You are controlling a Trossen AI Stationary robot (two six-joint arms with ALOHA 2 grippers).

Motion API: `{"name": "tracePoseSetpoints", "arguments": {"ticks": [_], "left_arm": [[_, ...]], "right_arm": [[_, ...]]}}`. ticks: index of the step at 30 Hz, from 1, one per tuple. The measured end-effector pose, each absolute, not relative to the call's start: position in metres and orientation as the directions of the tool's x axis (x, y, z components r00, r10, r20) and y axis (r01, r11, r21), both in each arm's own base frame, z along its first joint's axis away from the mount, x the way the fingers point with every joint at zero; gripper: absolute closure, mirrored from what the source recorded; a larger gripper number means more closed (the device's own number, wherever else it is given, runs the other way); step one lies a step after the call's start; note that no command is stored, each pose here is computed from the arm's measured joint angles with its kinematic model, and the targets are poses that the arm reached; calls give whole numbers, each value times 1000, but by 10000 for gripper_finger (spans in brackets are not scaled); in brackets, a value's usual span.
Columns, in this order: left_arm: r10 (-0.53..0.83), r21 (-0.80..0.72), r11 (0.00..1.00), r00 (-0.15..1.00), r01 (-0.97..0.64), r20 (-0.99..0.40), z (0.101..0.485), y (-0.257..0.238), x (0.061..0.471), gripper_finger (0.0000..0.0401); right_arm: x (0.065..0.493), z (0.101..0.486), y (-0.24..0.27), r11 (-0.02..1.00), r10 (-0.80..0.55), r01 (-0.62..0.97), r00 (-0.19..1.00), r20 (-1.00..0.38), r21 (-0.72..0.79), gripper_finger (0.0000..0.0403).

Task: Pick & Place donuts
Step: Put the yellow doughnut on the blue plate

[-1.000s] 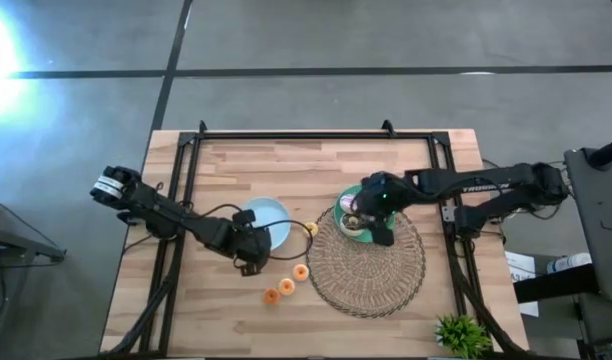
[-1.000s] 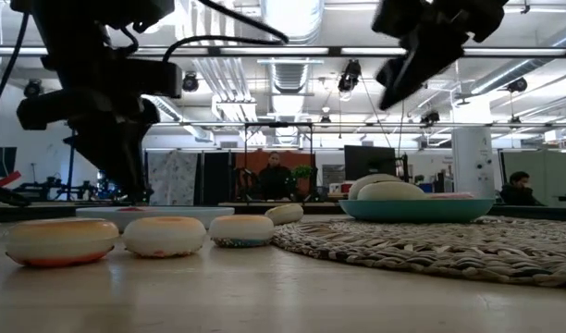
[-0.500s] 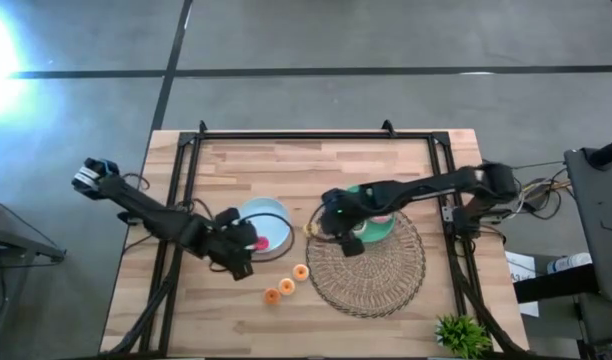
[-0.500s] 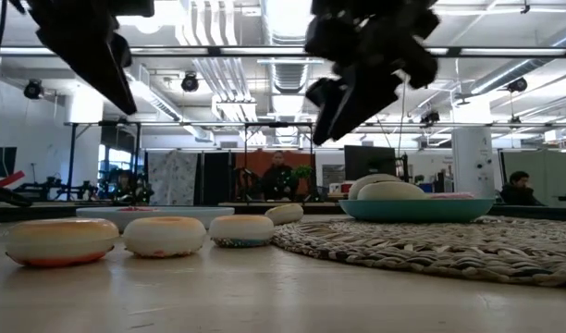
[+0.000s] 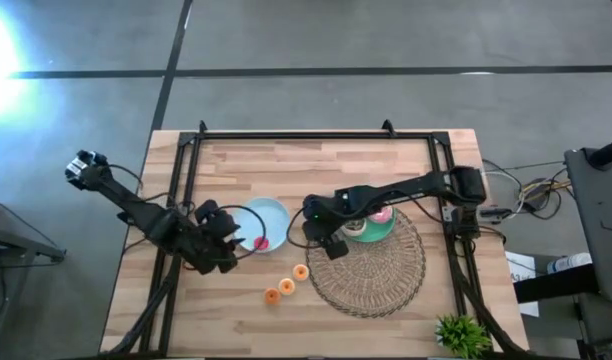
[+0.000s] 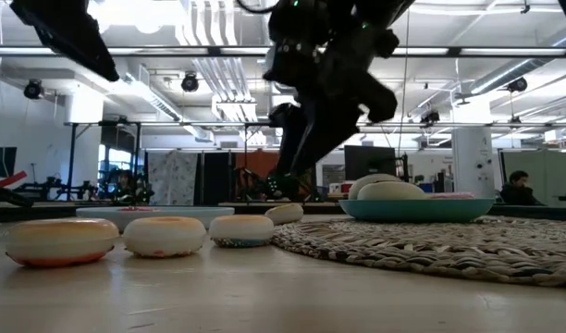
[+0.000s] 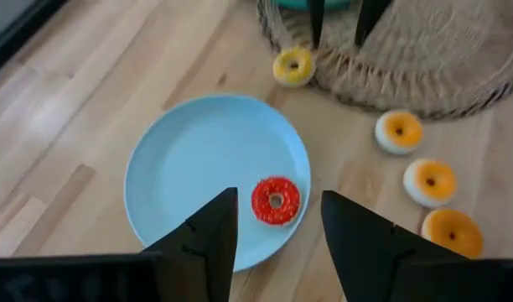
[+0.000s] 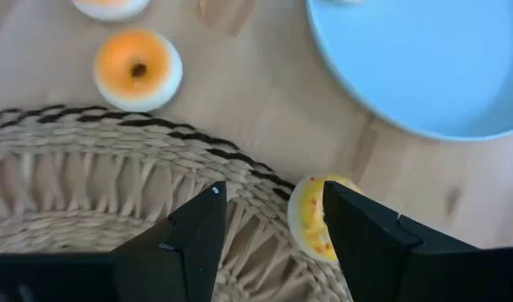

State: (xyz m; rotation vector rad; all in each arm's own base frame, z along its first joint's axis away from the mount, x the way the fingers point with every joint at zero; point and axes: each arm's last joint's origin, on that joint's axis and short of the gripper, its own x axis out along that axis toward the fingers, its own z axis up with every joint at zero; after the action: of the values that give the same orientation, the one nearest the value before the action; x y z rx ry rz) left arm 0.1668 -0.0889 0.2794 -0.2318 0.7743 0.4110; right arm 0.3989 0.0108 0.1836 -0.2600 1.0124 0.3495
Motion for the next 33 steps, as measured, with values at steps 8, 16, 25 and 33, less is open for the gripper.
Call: {"name": "tracePoseSetpoints", "arguments": {"ticks": [8, 16, 25, 33], "left_arm": [[265, -108, 892, 700, -439, -663, 294, -81, 151, 254], [288, -97, 888, 708, -449, -645, 296, -78, 149, 254], [298, -96, 883, 706, -460, -642, 296, -78, 149, 254], [309, -100, 874, 701, -476, -642, 295, -77, 148, 254]], "right_arm": [[409, 160, 10, 938, 144, -347, 433, -890, -18, 213], [407, 171, 8, 946, 85, -316, 466, -881, -76, 220], [410, 152, 8, 943, 83, -327, 432, -898, -70, 228], [410, 150, 7, 945, 57, -314, 430, -901, -90, 267]]}}
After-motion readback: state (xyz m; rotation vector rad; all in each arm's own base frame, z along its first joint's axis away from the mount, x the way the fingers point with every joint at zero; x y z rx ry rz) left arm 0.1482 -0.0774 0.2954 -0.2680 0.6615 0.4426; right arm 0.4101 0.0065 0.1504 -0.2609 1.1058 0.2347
